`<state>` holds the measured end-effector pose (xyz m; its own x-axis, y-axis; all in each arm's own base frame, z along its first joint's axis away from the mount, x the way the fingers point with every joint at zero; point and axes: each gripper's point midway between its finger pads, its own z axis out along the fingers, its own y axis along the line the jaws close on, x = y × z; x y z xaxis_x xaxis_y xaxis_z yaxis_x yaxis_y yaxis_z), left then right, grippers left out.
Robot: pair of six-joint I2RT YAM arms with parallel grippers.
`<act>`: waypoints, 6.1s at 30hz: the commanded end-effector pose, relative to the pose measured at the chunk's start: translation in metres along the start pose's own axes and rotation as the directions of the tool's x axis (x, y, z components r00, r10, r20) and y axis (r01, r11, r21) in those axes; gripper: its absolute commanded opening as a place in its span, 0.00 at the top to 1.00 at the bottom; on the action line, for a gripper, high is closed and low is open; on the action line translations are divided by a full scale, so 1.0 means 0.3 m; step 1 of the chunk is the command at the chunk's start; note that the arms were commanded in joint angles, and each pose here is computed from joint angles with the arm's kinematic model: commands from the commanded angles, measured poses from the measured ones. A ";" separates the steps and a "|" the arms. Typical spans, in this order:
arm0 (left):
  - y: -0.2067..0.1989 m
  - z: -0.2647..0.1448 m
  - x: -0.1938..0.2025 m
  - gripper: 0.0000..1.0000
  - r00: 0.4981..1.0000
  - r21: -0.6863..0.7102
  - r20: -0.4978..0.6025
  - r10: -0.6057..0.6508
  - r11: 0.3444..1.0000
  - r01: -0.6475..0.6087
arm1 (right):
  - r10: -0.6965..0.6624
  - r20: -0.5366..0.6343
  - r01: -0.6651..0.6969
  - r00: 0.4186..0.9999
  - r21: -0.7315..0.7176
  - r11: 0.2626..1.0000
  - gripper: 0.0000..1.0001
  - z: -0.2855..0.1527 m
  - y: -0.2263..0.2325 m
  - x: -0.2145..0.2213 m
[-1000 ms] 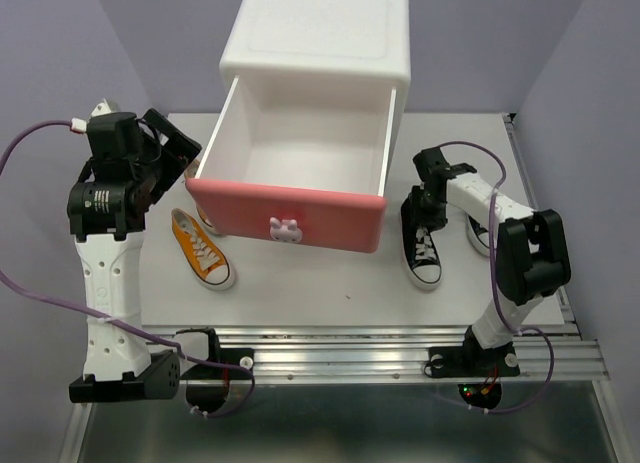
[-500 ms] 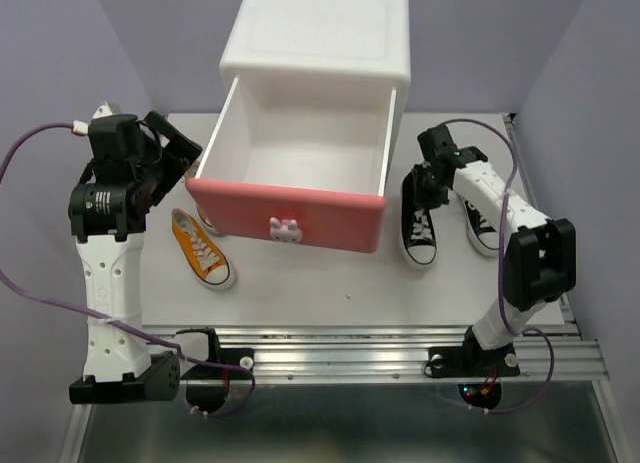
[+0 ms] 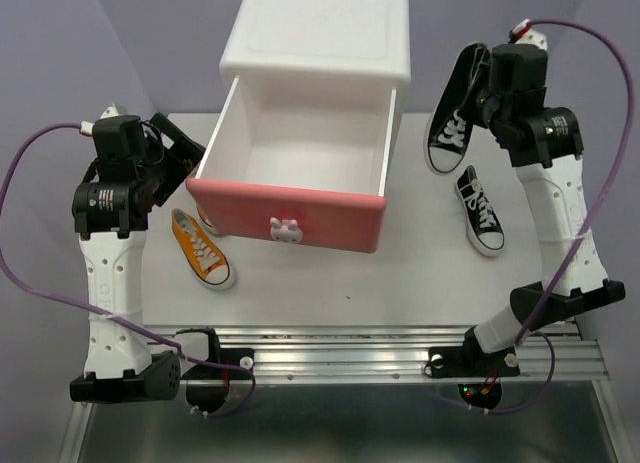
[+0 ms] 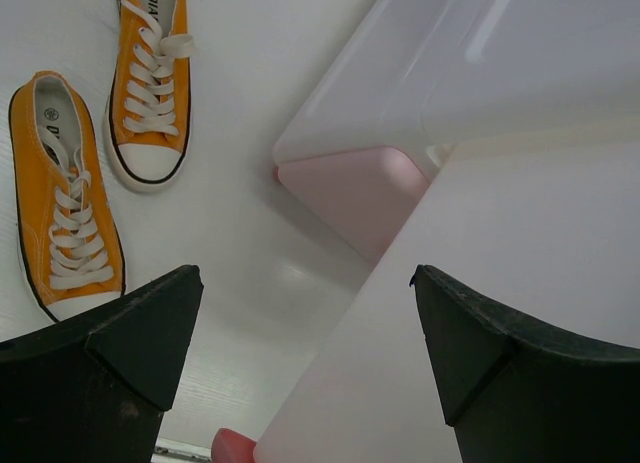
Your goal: Place and organize the shoes in the shoe cabinet
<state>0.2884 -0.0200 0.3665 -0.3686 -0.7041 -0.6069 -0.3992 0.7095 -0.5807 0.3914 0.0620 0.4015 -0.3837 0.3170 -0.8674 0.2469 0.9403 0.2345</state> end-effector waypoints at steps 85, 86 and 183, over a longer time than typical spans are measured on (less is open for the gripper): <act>0.080 0.053 0.062 0.01 0.999 -0.031 0.007 -0.039 0.999 0.039 | 0.256 -0.177 -0.309 0.950 -0.650 0.695 0.99 -0.627 1.084 0.278; 0.082 0.054 0.060 0.01 0.999 -0.035 0.009 -0.040 0.999 0.040 | 0.265 -0.175 -0.314 0.948 -0.643 0.699 0.99 -0.622 1.083 0.276; 0.064 0.080 -0.006 0.01 0.995 -0.036 0.089 -0.055 0.998 0.058 | 0.296 0.424 0.141 0.856 -0.742 0.655 0.00 -0.700 0.885 -0.316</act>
<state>0.2947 -0.0076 0.3187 -0.3346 -0.7330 -0.5923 -0.4893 0.6722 -0.5556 0.3174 0.3529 0.5823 -0.0929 0.4905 -0.8665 -0.5684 0.6884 0.4506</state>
